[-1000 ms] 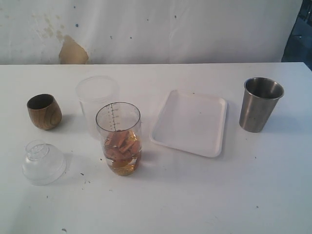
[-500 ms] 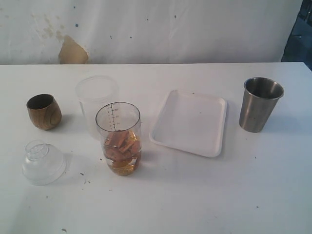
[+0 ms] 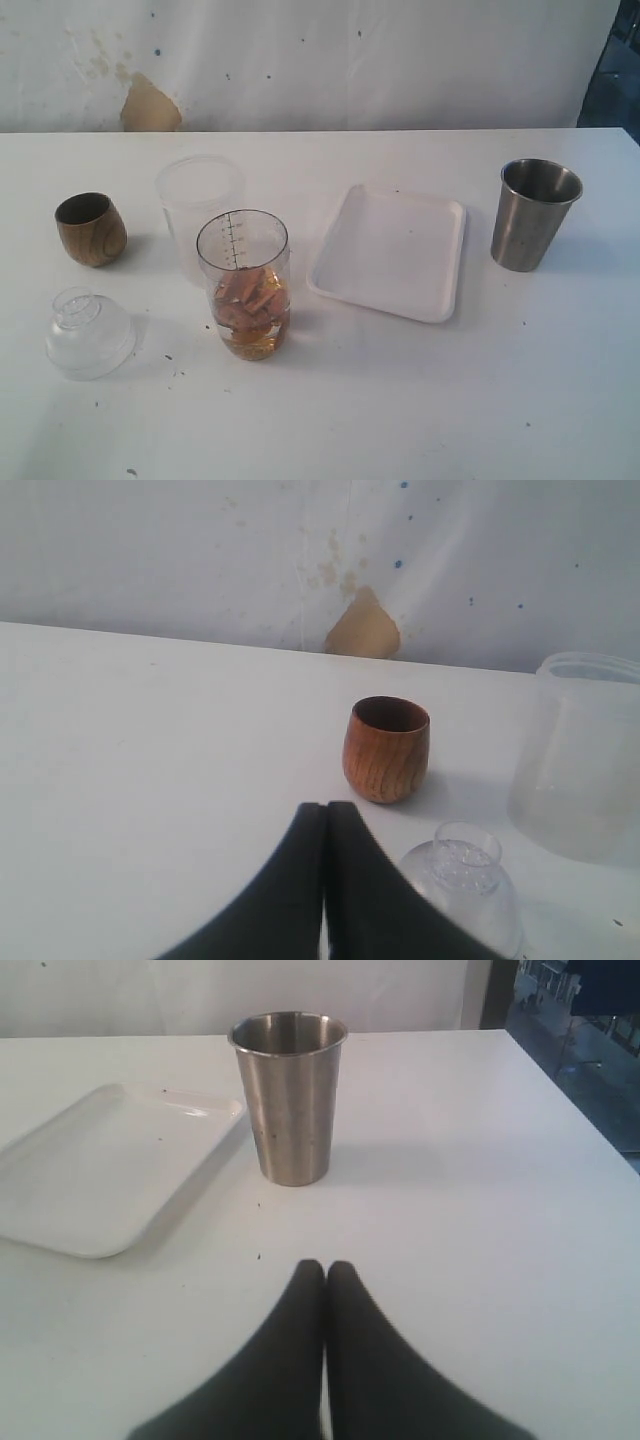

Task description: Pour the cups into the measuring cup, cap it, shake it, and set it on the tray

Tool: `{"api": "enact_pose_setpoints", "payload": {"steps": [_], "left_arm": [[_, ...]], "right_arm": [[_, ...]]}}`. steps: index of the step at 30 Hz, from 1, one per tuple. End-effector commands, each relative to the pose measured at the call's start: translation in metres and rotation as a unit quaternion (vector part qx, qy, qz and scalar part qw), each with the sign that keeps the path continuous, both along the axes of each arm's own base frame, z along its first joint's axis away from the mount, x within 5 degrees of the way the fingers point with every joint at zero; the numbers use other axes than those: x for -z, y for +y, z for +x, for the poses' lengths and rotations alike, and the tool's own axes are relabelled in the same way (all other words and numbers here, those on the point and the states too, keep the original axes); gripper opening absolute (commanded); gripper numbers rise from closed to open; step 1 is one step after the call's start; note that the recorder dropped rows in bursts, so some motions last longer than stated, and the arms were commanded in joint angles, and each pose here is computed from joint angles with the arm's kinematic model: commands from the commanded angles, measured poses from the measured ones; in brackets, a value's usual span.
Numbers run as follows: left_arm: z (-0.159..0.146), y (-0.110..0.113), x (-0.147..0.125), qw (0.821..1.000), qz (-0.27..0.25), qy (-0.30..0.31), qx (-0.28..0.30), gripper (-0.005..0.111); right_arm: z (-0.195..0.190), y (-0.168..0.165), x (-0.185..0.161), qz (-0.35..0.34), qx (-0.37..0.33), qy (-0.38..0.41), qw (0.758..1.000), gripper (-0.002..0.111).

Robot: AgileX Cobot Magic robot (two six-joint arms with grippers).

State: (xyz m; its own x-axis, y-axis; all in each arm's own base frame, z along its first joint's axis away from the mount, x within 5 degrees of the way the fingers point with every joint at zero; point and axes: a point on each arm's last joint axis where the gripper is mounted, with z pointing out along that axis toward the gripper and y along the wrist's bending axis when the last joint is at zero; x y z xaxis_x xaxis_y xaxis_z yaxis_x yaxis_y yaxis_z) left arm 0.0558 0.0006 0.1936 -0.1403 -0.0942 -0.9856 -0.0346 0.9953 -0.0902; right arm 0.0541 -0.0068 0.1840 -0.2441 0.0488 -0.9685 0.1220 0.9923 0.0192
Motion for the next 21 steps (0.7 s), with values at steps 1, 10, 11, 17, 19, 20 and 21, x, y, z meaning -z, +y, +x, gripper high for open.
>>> {"api": "enact_pose_setpoints", "payload": {"steps": [1, 10, 11, 17, 19, 20, 21], "left_arm": [[-0.0002, -0.0001, 0.0014, 1.0, 0.0, 0.0, 0.001, 0.0], [-0.0002, -0.0001, 0.0014, 1.0, 0.0, 0.0, 0.001, 0.0], [-0.0002, -0.0001, 0.0014, 1.0, 0.0, 0.0, 0.001, 0.0], [-0.0002, -0.0001, 0.0014, 1.0, 0.0, 0.0, 0.001, 0.0], [-0.0002, -0.0001, 0.0014, 1.0, 0.0, 0.0, 0.001, 0.0], [-0.0002, -0.0001, 0.0014, 1.0, 0.0, 0.0, 0.001, 0.0], [-0.0002, 0.0, 0.0014, 1.0, 0.004, 0.001, 0.001, 0.0]], "right_arm": [[-0.0001, 0.0004, 0.0013, 0.003, -0.002, 0.001, 1.0, 0.0], [-0.0001, 0.0004, 0.0013, 0.003, -0.002, 0.001, 1.0, 0.0], [-0.0001, 0.0004, 0.0013, 0.003, -0.002, 0.001, 1.0, 0.0], [-0.0001, 0.0004, 0.0013, 0.003, -0.002, 0.001, 1.0, 0.0], [-0.0001, 0.0004, 0.0013, 0.003, -0.002, 0.001, 1.0, 0.0], [-0.0001, 0.0004, 0.0013, 0.003, -0.002, 0.001, 1.0, 0.0], [-0.0001, 0.0004, 0.0013, 0.003, -0.002, 0.001, 1.0, 0.0]]}}
